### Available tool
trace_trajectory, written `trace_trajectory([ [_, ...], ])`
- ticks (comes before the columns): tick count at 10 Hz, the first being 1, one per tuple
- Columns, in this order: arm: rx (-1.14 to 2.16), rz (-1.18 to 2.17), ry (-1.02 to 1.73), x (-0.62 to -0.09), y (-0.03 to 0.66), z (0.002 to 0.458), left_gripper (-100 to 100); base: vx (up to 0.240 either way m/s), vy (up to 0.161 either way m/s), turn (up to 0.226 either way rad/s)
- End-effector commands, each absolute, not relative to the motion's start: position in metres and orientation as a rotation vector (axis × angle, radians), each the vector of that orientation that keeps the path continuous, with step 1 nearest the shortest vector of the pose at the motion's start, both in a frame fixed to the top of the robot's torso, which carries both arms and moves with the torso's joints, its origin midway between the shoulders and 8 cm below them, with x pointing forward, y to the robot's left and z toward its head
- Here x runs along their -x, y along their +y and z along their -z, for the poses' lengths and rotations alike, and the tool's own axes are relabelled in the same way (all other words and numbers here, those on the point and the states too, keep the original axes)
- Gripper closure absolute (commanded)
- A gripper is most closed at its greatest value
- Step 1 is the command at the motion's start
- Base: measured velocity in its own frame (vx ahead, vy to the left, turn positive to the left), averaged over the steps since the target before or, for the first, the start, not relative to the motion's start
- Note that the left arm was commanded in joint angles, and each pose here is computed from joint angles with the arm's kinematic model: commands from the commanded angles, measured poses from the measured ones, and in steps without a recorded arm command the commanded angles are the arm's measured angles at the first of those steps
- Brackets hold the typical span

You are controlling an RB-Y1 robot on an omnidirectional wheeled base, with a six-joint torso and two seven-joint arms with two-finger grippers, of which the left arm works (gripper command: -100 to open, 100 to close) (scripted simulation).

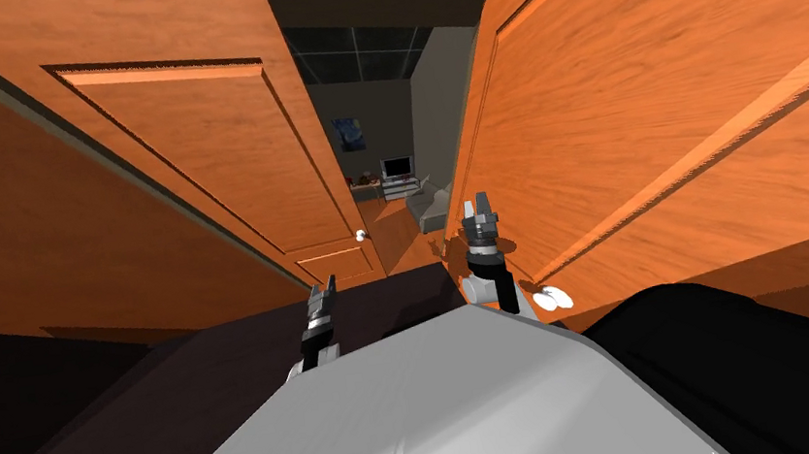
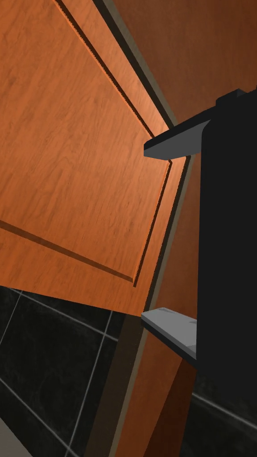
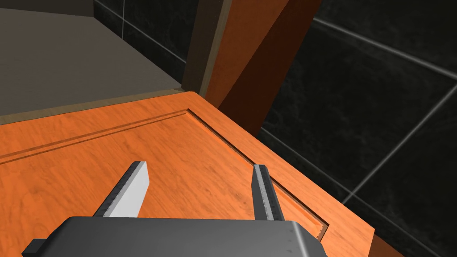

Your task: Pull the door open

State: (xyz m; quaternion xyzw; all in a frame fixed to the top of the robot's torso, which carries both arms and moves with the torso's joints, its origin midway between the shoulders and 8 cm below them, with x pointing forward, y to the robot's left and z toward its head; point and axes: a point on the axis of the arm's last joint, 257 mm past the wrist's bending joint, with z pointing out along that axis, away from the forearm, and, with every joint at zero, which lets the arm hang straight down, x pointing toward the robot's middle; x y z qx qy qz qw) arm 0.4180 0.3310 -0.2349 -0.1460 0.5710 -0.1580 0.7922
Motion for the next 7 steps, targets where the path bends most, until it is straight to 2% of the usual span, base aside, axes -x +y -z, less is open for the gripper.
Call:
trace_trajectory([
  [1,0.298,0.297,1.255,-0.418,0.334,0.247,-100,0.101,-0.007,-0.077],
  [7,0.253,0.179,1.334,-0.419,0.345,0.285,-100,0.093,-0.009,-0.068],
])
